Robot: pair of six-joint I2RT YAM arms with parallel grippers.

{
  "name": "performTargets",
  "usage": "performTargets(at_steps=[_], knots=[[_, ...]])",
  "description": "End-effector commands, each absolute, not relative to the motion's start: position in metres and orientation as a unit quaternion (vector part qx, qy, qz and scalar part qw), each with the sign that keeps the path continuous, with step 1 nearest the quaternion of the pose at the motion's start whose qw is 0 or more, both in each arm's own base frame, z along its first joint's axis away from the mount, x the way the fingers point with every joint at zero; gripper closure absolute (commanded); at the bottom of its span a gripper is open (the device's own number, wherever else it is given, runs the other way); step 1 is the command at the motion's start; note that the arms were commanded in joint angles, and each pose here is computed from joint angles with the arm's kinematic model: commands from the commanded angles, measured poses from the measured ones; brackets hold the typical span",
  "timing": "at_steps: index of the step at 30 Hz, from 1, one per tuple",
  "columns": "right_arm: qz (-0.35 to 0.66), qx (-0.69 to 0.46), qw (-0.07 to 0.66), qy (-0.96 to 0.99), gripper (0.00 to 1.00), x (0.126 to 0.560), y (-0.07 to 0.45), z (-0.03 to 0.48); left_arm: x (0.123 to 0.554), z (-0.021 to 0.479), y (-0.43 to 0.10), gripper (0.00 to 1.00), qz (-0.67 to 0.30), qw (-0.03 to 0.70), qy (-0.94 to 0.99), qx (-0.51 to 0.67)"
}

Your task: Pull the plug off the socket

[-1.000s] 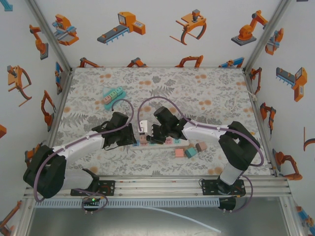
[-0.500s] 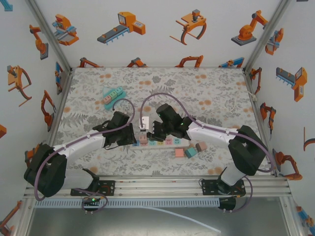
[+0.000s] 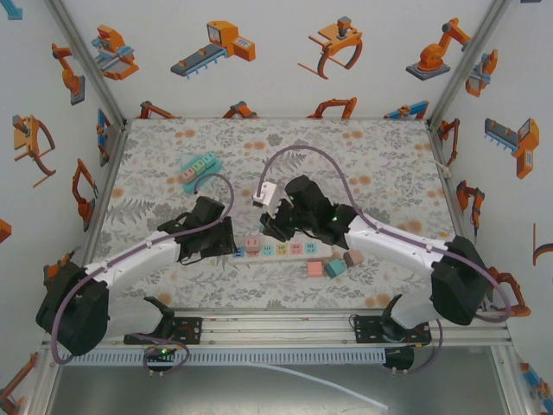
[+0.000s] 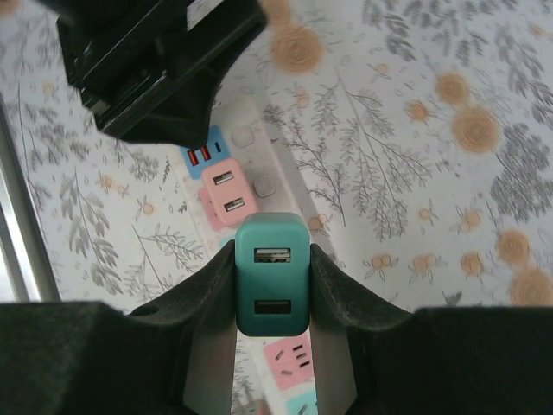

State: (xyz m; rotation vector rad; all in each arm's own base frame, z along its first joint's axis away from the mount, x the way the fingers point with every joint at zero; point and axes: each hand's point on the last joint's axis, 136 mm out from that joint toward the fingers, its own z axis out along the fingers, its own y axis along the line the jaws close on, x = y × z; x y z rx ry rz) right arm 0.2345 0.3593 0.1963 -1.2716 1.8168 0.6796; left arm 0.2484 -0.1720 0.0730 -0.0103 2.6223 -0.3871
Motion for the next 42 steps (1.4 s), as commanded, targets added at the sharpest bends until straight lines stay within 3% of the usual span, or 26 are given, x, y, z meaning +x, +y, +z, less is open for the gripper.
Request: performTargets(at_steps=[1,8,15,21,27,30,34,42], knots=[[0.279,-0.343,0.416,0.795,0.83,0.252,0.337,0.232,0.258,0.108,-0.176,0.46,-0.148,0.279,0.949,0.018],[0.313,-0.126,0.397,0.854,0.83,0.245,0.286,0.245,0.254,0.163,-0.184,0.45,-0.190,0.327,0.923,0.072],[0.355,0.080,0.373,0.854,0.83,0.233,0.240,0.213,0.221,0.227,-0.198,0.43,-0.273,0.415,0.844,0.201],[0.367,0.148,0.326,0.859,0.82,0.207,0.236,0.168,0.160,0.264,-0.211,0.35,-0.324,0.450,0.732,0.397],[0.387,0.202,0.302,0.848,0.81,0.194,0.243,0.129,0.119,0.257,-0.212,0.21,-0.333,0.438,0.658,0.515],[0.382,0.200,0.293,0.853,0.81,0.194,0.251,0.118,0.114,0.252,-0.214,0.08,-0.340,0.426,0.651,0.528],[0.369,0.199,0.288,0.861,0.79,0.196,0.258,0.103,0.113,0.247,-0.217,0.01,-0.343,0.415,0.654,0.531],[0.351,0.195,0.275,0.873,0.73,0.198,0.269,0.077,0.119,0.231,-0.214,0.02,-0.323,0.408,0.669,0.531]])
